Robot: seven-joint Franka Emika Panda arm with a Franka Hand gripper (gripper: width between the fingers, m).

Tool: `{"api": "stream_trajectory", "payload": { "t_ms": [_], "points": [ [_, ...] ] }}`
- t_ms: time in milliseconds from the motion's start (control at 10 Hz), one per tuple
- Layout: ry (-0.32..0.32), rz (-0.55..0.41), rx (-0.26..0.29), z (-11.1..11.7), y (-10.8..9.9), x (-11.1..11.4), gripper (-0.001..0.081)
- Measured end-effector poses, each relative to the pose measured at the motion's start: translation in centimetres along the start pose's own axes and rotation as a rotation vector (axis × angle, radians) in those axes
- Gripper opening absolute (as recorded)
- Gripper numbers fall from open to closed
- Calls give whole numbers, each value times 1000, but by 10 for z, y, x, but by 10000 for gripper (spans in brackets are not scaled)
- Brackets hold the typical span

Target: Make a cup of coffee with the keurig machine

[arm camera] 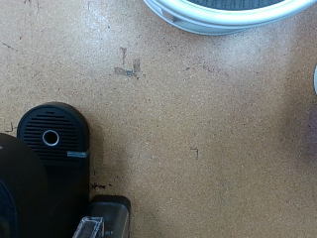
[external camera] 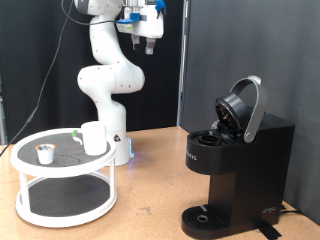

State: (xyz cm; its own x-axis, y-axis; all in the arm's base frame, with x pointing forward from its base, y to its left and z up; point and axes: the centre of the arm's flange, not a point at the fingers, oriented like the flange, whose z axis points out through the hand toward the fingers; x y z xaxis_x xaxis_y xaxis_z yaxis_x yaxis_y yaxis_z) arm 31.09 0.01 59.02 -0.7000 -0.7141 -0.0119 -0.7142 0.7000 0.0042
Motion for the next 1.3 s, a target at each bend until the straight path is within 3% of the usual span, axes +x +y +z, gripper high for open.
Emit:
{"api": "stream_trajectory", "payload": {
  "t_ms": [200, 700, 1100, 1300],
  "points": [
    [-1, 11, -16, 1, -6, 8, 734],
    [49, -60, -30, 3, -49, 78, 734],
    [27, -67, -27, 4, -59, 90, 734],
    [14, -73, -35, 9, -75, 113, 734]
  ]
}}
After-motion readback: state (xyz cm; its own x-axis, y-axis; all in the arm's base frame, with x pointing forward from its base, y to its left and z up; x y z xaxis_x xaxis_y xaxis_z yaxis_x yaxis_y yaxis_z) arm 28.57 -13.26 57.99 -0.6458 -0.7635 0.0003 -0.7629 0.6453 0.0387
